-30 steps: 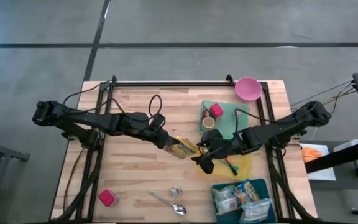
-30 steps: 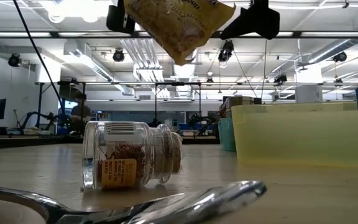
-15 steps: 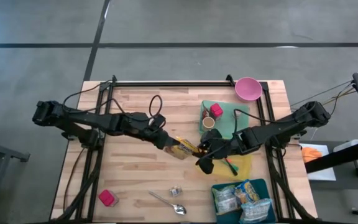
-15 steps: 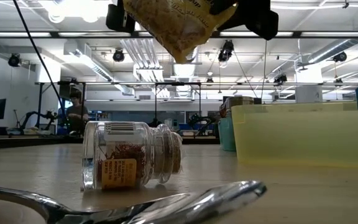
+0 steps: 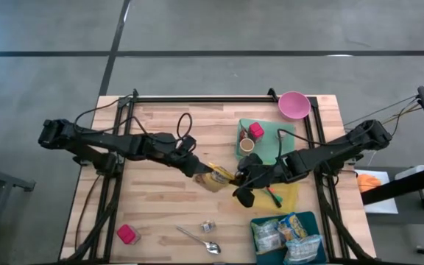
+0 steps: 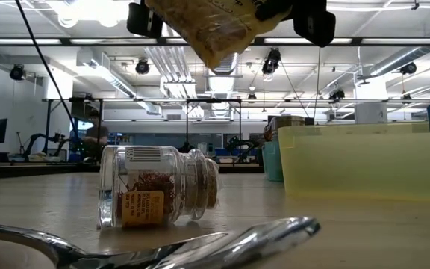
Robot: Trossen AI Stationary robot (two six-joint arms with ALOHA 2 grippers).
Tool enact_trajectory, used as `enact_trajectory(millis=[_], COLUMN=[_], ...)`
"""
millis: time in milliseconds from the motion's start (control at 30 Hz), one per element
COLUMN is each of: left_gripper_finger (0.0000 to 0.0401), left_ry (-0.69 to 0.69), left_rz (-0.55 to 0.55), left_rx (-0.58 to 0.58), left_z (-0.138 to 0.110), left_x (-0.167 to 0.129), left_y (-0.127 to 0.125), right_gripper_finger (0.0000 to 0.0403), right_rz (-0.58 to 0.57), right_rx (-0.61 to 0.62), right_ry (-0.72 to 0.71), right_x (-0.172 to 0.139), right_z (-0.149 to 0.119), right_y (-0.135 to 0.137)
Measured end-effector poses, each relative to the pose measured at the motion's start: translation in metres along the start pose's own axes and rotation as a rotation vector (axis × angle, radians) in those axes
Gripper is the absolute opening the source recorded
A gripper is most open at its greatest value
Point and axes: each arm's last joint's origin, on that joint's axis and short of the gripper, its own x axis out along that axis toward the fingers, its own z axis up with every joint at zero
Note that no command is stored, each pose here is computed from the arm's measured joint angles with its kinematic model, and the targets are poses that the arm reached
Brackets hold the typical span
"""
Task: Pick & Place Food Item
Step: Put the yellow noodle pack into the blue bin
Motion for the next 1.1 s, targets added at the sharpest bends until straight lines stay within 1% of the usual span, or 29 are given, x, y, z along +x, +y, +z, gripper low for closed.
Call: enact_trajectory(millis=[200,567,700,867,1100], left_gripper_finger=[0.0077,0.0211,0.0251,0.0280,0.0286], left_ry=[-0.006,-0.011,-0.020,-0.032,-0.043], left_rz=[-0.005,-0.005,-0.004,-0.005,-0.005], left_rx=[0.000,-0.001,-0.004,-0.007,-0.008], left_z=[0.000,0.002,0.005,0.008,0.013], left_x=[0.000,0.000,-0.001,-0.002,-0.003], left_y=[-0.001,0.000,0.000,0.001,0.003], right_gripper_finger=[0.0013,0.0012,0.0012,0.0012,0.0012], right_rz=[0.023,0.066,0.098,0.109,0.182], right_rx=[0.005,0.003,-0.003,-0.007,-0.031], right_ry=[0.011,0.034,0.063,0.073,0.145], right_x=[-0.002,-0.006,-0.007,-0.008,-0.026], right_z=[0.000,-0.002,-0.005,-0.007,-0.011], right_y=[0.001,0.005,0.008,0.010,0.013])
